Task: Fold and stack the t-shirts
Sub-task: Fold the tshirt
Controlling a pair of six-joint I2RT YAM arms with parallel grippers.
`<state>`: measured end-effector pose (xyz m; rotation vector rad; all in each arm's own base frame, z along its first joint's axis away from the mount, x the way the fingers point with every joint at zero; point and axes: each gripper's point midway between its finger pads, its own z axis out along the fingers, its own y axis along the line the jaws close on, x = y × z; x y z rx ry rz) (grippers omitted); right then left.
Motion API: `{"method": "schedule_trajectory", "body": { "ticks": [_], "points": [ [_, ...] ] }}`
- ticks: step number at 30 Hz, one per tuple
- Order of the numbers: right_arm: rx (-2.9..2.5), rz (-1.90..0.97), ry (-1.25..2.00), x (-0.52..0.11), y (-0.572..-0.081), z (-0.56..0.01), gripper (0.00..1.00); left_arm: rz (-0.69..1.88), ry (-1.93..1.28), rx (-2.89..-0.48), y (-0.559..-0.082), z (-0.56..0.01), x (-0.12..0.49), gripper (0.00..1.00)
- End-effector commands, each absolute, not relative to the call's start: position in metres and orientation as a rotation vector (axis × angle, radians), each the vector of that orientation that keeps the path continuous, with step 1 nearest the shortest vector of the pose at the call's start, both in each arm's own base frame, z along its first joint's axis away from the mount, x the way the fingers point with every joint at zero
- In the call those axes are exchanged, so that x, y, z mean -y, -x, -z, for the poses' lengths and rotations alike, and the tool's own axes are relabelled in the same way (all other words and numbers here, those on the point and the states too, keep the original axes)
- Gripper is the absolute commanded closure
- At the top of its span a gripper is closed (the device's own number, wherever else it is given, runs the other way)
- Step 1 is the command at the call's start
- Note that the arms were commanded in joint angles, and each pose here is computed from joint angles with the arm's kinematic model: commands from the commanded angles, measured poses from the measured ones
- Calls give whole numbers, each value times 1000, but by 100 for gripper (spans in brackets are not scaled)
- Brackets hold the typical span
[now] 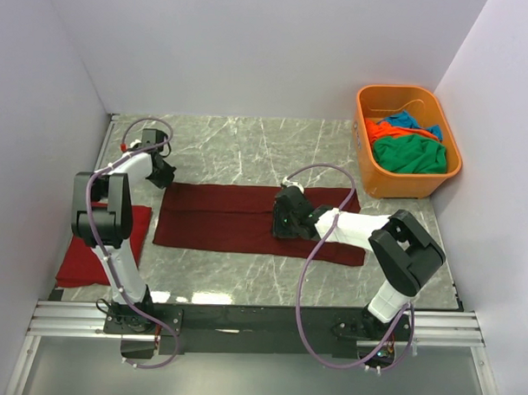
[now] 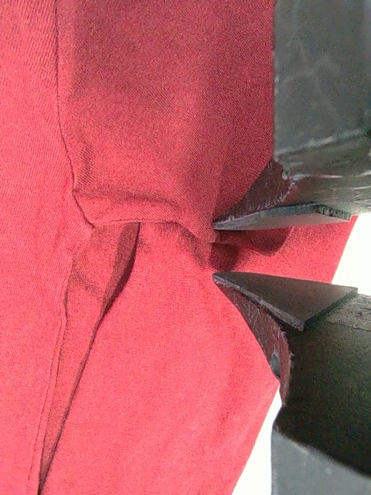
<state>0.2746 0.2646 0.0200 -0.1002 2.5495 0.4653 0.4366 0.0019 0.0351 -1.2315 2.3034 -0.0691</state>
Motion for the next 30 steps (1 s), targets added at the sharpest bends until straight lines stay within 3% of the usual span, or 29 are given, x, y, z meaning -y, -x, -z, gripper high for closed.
{"method": "schedule_trajectory", "body": {
  "ticks": [1, 23, 28, 30],
  "points": [
    [-2613, -374, 92, -252, -262, 6, 64, 151, 1209, -2232, -447, -64, -10, 99],
    [-2645, -347, 88, -242, -251, 23, 64, 318, 1218, -2226, -464, -64, -23, 99],
    [-2609, -404, 107, -253, -258, 6, 62, 335, 1221, -2211, -467, -65, -29, 82],
    [-2579, -430, 110, -259, -264, -8, 60, 344, 1192, -2187, -473, -80, -32, 66]
  ]
}}
